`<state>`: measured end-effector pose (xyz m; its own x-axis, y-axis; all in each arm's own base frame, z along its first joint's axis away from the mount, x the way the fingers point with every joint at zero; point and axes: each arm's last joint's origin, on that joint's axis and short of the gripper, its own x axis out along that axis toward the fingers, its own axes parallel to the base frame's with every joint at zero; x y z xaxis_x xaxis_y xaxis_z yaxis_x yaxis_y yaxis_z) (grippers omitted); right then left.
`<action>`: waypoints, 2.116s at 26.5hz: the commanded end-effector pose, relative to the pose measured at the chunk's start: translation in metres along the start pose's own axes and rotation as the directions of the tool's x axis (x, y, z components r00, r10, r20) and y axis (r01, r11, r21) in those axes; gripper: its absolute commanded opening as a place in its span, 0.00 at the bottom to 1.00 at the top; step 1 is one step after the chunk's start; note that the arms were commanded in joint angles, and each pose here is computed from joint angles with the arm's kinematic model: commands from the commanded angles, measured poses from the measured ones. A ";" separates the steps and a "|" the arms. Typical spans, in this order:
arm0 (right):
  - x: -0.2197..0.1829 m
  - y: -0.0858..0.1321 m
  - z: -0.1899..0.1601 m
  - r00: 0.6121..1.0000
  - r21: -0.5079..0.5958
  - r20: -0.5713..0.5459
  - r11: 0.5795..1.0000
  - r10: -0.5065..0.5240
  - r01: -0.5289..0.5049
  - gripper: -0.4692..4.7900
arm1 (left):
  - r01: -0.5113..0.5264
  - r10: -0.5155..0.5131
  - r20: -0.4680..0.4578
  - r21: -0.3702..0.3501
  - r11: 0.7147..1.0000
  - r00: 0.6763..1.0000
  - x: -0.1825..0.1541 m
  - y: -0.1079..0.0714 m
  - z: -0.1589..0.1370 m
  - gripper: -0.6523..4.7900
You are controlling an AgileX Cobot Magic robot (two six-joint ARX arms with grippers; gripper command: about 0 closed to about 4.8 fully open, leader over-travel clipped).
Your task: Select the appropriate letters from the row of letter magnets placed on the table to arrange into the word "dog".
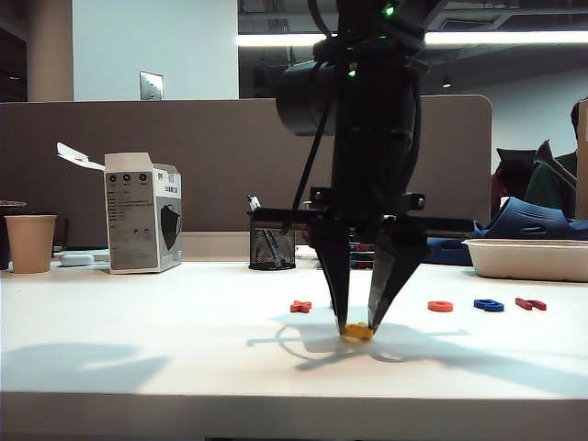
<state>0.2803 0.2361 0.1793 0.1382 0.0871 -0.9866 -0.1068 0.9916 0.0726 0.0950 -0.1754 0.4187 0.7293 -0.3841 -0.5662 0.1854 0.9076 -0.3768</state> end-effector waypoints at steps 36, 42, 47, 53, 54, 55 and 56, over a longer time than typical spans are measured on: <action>-0.002 -0.001 -0.002 1.000 0.003 -0.011 1.000 -0.008 0.008 0.43 | 0.002 -0.002 0.009 -0.003 1.000 1.000 -0.001 0.000 0.001 0.11; -0.003 -0.001 -0.003 1.000 0.002 -0.018 1.000 -0.009 0.009 0.55 | 0.002 -0.002 0.009 -0.003 1.000 1.000 -0.001 0.000 0.001 0.11; -0.013 -0.002 -0.002 1.000 0.004 0.009 1.000 0.007 -0.007 0.55 | 0.002 -0.002 0.009 -0.003 1.000 1.000 -0.001 0.000 0.001 0.11; -0.027 -0.001 0.002 0.998 -0.001 0.055 1.000 0.025 -0.025 0.55 | 0.002 -0.002 0.009 -0.003 1.000 1.000 -0.001 0.000 0.001 0.11; -0.029 0.000 0.003 0.998 -0.010 0.062 1.000 0.028 -0.028 0.55 | 0.002 -0.002 0.009 -0.003 1.000 1.000 -0.001 0.000 0.001 0.11; -0.032 -0.001 0.006 0.997 -0.025 0.074 0.999 0.031 -0.030 0.55 | 0.002 -0.002 0.009 -0.003 1.000 1.000 -0.001 0.000 0.001 0.11; -0.034 -0.002 0.009 0.996 -0.031 0.087 0.999 0.024 -0.021 0.55 | 0.002 -0.002 0.009 -0.003 1.000 1.000 -0.001 0.000 0.001 0.11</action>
<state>0.2808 0.2334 0.2068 0.1859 0.1192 -0.9753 -0.1203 0.9879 0.0978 0.0950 -0.1754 0.4187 0.7296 -0.3838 -0.5661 0.1852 0.9076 -0.3767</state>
